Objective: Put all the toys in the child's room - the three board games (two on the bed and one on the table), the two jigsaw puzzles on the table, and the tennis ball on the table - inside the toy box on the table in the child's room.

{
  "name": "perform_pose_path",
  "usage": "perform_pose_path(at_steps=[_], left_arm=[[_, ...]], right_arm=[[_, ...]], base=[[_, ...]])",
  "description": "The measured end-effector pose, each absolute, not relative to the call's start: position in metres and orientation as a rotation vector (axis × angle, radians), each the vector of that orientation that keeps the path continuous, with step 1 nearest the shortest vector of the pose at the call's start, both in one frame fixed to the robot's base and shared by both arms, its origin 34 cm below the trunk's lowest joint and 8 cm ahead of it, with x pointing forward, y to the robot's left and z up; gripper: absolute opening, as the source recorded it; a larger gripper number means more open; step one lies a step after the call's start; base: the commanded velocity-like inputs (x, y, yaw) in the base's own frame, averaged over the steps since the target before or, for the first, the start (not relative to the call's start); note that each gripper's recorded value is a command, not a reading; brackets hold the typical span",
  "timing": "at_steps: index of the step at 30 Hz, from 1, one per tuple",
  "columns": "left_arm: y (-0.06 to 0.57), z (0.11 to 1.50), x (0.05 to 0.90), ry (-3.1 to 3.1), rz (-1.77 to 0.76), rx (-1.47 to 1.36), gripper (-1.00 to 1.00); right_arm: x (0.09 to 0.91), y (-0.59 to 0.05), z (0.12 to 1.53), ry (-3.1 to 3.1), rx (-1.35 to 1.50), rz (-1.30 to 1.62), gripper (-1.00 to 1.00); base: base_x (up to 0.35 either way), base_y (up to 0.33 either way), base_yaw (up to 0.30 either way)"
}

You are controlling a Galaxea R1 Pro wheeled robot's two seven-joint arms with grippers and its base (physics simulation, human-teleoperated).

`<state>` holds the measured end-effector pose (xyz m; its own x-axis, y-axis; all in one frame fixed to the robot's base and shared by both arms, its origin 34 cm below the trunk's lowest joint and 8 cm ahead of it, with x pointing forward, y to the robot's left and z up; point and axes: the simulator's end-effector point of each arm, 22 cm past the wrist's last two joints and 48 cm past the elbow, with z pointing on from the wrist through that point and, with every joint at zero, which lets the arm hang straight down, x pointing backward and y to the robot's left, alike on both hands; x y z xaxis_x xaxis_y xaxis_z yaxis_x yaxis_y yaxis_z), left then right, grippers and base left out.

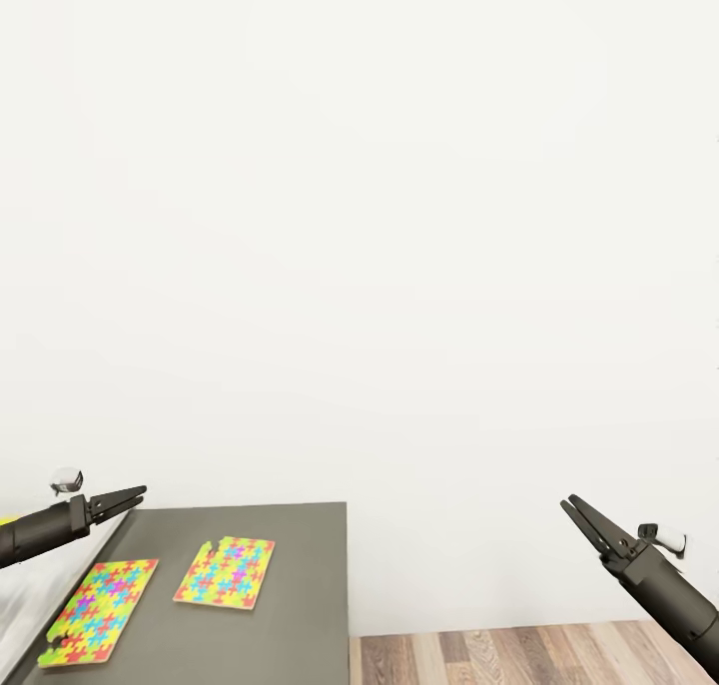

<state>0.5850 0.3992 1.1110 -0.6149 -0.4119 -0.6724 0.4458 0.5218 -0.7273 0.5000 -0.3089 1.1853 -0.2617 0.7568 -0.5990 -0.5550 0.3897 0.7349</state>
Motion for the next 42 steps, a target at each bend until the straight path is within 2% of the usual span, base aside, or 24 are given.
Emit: perform_pose_path(at_steps=[42], left_arm=[[0.3980, 1.1102, 0.5852, 1.876, -1.217, 0.028, 1.00]], right_arm=[[0.5004, -0.3083, 1.1851, 1.339, 0.202, 1.264, 1.00]], base=[[0.075, 0.017, -0.001]])
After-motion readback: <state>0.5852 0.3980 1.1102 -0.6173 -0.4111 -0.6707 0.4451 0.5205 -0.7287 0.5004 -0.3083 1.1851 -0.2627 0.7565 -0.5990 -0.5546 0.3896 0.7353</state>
